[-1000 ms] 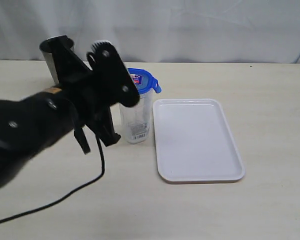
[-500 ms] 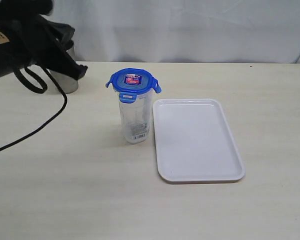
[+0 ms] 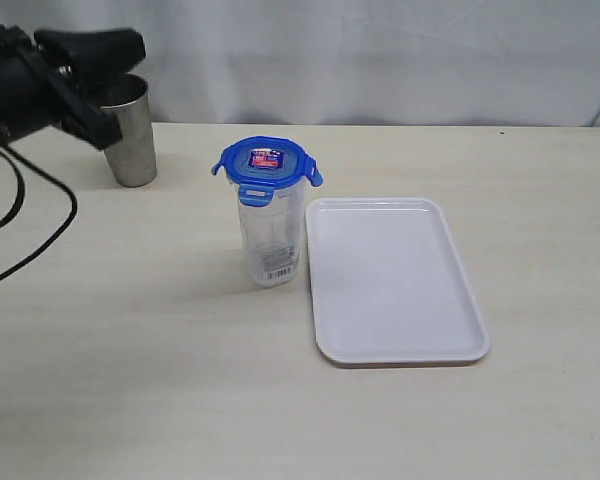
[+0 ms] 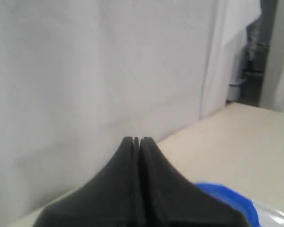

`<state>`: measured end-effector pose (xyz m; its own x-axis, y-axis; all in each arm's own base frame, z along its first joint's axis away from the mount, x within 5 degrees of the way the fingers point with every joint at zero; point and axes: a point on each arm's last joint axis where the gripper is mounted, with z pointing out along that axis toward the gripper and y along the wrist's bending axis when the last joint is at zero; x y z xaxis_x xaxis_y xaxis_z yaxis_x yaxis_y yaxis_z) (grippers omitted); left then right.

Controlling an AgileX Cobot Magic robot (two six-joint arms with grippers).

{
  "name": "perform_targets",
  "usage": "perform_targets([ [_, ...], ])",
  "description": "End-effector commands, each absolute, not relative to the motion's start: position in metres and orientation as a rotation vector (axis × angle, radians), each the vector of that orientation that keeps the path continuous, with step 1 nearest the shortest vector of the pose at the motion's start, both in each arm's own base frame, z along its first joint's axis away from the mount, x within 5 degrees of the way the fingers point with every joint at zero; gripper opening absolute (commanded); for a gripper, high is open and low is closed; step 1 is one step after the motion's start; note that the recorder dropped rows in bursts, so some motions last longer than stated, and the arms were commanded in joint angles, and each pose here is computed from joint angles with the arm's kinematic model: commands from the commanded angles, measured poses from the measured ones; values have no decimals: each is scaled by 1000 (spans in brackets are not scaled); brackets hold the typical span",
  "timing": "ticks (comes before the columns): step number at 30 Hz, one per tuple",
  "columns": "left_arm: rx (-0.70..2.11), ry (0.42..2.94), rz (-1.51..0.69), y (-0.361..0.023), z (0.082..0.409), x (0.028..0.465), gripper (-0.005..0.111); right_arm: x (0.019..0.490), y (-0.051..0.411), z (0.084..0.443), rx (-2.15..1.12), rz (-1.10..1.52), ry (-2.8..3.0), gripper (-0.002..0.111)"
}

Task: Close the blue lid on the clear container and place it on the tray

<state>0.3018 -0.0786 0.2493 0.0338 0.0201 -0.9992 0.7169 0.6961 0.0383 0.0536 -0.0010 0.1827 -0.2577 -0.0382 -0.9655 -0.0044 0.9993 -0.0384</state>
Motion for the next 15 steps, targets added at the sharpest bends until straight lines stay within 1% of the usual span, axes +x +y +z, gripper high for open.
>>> perform_targets([
  [1, 742, 1504, -737, -60, 205, 309, 0, 54, -1, 183, -39, -35, 1821, 5],
  [4, 781, 1484, -681, -54, 183, 316, 0, 54, -1, 183, -39, -35, 1821, 5],
  [6, 803, 1476, -660, -53, 176, 324, 0, 54, -1, 183, -39, -35, 1821, 5],
  [15, 910, 1401, -690, -77, 173, 354, 0, 54, -1, 183, -39, -35, 1821, 5],
])
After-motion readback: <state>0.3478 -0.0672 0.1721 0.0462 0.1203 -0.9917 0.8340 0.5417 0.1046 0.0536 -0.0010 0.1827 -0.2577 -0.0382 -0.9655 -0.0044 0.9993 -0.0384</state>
